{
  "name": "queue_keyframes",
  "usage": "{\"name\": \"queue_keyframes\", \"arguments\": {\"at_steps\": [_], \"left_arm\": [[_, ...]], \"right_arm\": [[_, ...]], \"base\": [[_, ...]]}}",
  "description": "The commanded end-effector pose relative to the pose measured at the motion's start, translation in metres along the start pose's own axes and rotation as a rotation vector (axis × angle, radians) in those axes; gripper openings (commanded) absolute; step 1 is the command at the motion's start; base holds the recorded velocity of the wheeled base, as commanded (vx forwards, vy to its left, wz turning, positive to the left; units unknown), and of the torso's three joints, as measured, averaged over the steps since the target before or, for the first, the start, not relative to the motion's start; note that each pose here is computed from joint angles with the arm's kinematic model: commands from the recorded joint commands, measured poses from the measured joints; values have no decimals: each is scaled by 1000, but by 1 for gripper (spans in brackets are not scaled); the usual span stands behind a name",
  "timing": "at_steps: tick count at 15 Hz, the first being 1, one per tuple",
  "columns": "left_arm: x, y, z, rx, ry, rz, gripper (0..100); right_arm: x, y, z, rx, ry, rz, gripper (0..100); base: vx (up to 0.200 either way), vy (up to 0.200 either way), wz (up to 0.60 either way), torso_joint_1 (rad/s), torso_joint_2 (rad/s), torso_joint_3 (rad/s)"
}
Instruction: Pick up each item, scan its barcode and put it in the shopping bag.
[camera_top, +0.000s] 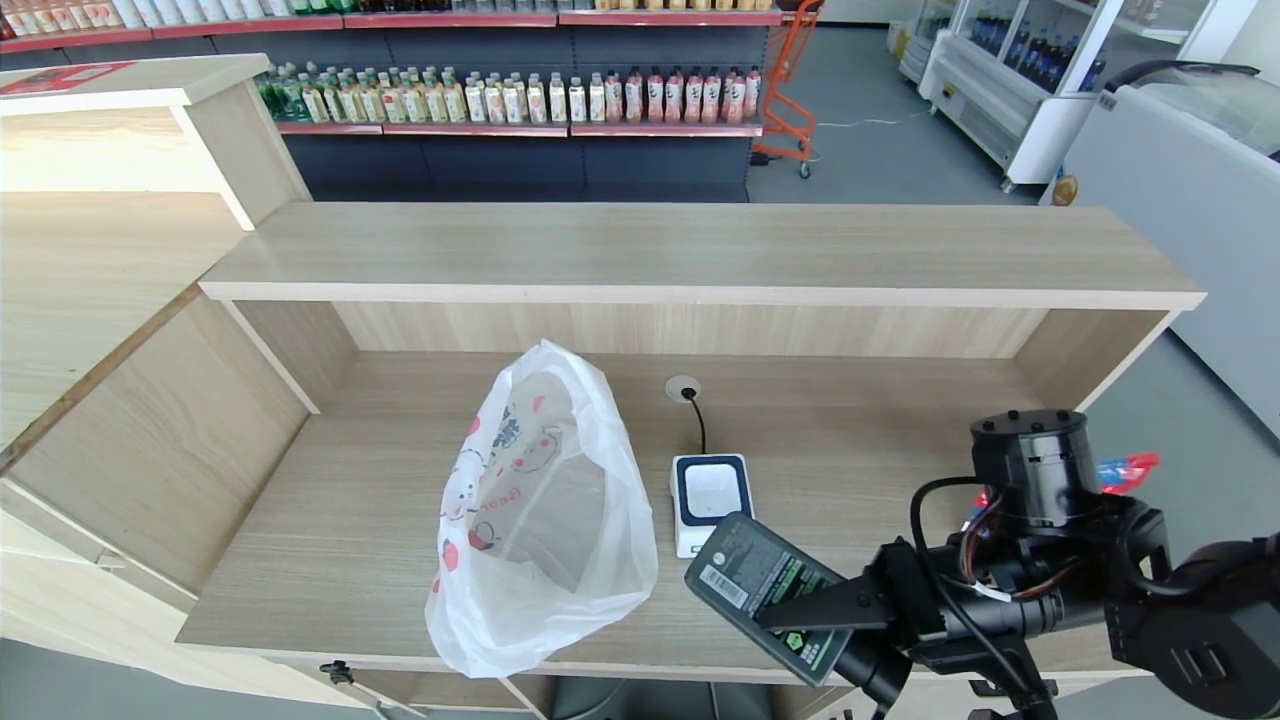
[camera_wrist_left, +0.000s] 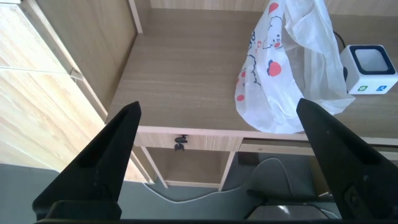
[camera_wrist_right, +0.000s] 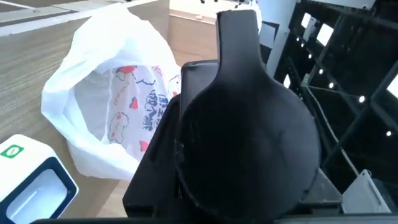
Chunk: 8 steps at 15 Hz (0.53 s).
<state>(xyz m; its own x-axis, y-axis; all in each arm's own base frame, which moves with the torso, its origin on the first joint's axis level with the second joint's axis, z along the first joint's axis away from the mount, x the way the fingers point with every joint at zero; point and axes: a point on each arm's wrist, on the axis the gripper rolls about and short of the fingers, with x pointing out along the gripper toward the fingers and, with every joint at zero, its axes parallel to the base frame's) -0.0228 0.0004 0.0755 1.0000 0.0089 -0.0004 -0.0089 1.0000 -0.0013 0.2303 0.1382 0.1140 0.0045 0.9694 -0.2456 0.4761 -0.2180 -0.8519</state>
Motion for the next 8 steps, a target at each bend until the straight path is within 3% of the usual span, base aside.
{"name": "queue_keyframes", "arguments": {"at_steps": [1,8], "left_arm": [[0,0,0,0,0,0,100],[0,0,0,0,0,0,100]], "right_arm": [[6,4,1,1,-22,-5,0],[12,-1,6,-46,-66,-42,0]], "base": [[0,0,0,0,0,0],[0,0,0,0,0,0]]}}
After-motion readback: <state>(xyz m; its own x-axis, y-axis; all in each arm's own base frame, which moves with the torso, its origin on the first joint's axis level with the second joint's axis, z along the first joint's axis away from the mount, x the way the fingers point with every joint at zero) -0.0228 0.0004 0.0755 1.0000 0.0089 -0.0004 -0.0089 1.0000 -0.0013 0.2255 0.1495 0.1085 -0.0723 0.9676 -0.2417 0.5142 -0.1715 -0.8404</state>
